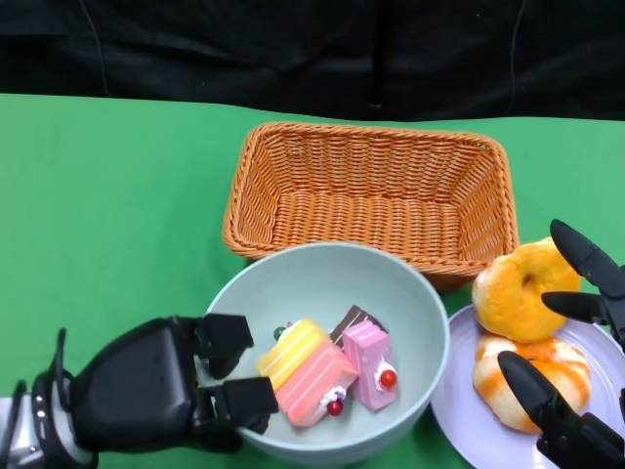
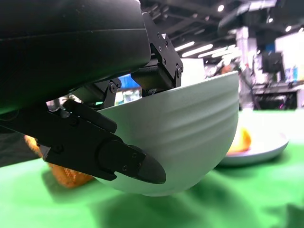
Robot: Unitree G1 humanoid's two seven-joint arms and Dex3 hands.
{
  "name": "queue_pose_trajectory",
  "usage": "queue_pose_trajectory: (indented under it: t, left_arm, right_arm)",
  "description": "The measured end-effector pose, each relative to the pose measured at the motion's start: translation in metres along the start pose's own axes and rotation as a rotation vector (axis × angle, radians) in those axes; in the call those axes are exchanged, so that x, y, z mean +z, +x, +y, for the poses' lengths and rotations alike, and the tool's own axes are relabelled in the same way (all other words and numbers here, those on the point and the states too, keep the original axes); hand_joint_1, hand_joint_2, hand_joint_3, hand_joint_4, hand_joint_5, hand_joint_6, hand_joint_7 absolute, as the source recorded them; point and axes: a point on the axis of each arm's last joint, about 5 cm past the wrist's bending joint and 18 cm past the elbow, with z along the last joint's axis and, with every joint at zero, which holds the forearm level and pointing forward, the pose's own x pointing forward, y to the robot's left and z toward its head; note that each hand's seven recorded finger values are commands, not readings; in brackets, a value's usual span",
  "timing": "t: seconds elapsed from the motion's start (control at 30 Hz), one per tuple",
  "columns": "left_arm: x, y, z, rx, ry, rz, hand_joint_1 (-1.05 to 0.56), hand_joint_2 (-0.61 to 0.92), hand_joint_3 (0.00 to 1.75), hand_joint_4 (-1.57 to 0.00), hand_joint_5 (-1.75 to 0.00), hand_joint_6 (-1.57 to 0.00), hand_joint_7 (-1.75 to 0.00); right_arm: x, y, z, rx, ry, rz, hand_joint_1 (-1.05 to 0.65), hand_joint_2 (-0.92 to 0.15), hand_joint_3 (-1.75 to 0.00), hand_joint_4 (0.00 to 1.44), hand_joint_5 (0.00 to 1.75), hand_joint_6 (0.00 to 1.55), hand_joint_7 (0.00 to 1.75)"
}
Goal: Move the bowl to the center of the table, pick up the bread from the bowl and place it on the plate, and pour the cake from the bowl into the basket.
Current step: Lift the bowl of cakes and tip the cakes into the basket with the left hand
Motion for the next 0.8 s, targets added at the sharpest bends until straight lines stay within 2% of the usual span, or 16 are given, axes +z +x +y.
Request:
queue_pose_trajectory:
  t: [0.17,0.33,0.73,0.8]
  left_arm:
    - [0.002,0.003,0.011,0.011,-0.009,0.022,-0.28,0.92,0.14,-0.93,-1.75,-0.66,-1.75]
    - [0.006,0.000,0.011,0.007,-0.027,0.039,-0.28,0.92,0.14,-0.93,-1.75,-0.66,-1.75]
    - [0.004,0.001,0.014,0.003,-0.022,0.043,-0.28,0.92,0.14,-0.93,-1.75,-0.66,-1.75]
    - [0.007,0.005,0.018,0.023,-0.073,0.056,-0.21,0.65,0.77,-0.94,-1.75,-0.66,-1.75]
  right_arm:
    - [-0.005,0.000,0.003,0.003,-0.001,-0.016,-0.39,-0.92,-0.37,0.04,1.22,0.00,0.70]
    - [-0.005,0.000,0.003,0.002,-0.002,-0.024,-0.39,-0.92,-0.37,0.04,1.22,0.00,0.70]
    - [-0.007,0.000,0.004,0.005,-0.002,-0.023,-0.39,-0.92,-0.37,0.04,1.22,0.00,0.70]
    - [-0.010,-0.001,0.006,0.011,0.010,-0.023,-0.44,-0.92,-0.37,0.07,1.25,0.00,0.75]
